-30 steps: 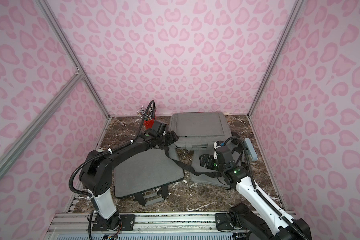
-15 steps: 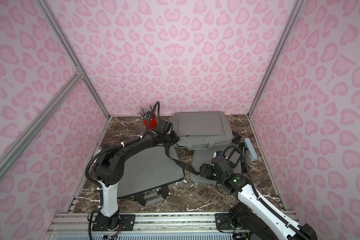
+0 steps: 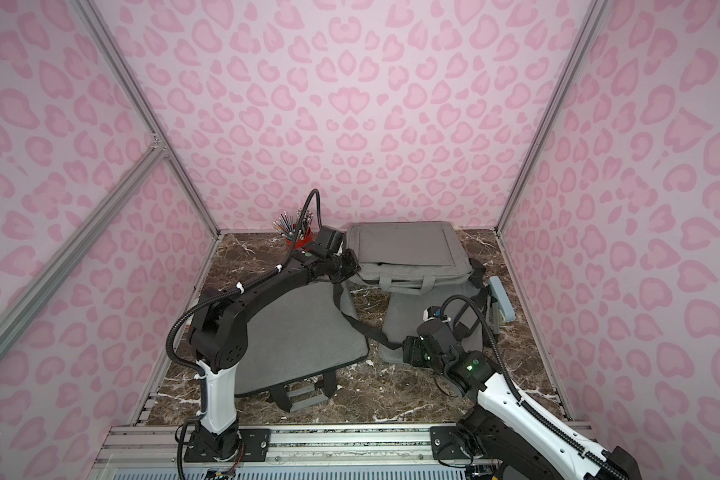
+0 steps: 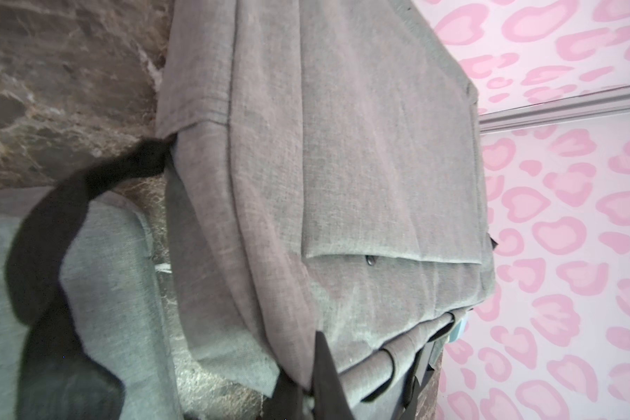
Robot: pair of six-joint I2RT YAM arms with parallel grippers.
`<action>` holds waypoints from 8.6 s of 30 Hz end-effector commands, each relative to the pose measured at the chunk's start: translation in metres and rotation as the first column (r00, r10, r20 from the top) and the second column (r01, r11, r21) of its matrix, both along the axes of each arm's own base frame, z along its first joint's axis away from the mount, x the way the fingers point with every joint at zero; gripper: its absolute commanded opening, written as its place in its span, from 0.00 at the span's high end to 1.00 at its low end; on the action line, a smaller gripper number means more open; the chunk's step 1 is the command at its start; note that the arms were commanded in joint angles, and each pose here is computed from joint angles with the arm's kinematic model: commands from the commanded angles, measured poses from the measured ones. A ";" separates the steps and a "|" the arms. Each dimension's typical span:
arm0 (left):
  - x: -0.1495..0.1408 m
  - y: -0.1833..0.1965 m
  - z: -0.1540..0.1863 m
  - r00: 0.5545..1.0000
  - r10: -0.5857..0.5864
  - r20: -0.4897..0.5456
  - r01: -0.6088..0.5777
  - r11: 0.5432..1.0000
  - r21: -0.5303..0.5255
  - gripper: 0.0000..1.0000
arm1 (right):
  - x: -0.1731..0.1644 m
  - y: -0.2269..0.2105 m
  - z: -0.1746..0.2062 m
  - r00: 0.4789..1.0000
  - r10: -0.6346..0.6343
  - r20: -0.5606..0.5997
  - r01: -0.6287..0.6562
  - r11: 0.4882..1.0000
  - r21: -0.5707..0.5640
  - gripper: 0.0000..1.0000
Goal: Open the zippered laptop bag and take out the laptop
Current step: Pick up the zippered laptop bag, then move the zippered laptop bag to the center of the board, then adjust the zippered laptop bag at the center of the board.
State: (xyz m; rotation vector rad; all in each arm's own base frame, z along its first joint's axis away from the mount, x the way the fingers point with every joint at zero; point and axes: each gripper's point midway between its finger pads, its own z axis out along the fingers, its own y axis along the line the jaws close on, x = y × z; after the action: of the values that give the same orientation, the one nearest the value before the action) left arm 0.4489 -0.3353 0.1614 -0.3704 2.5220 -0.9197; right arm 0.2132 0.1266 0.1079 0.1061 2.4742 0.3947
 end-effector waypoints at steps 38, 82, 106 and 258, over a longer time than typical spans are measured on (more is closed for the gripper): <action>0.020 0.006 0.085 0.986 -0.050 0.162 0.056 0.998 -0.031 0.98 | 0.075 0.050 -0.037 0.969 0.202 0.144 -0.159 0.951 -0.264 0.52; 0.008 0.001 0.046 0.993 -0.082 0.085 0.085 0.995 -0.042 0.99 | 0.027 0.066 -0.089 0.970 0.243 0.013 -0.202 0.833 -0.515 0.27; 0.013 -0.006 0.019 0.993 -0.102 0.062 0.104 0.994 -0.039 0.98 | -0.088 0.116 -0.090 0.920 0.292 -0.261 -0.358 0.897 -0.259 1.00; -0.027 -0.006 0.011 0.961 -0.278 0.005 0.278 0.961 -0.004 0.96 | 0.202 0.099 0.069 0.528 0.756 0.387 -0.372 0.615 -0.695 0.25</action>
State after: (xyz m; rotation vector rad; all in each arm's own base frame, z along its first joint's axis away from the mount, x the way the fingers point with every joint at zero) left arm 0.4175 -0.3320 0.1531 -0.0676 2.6726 -0.9429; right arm 0.4099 0.2172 0.1685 -0.9312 1.8244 0.0245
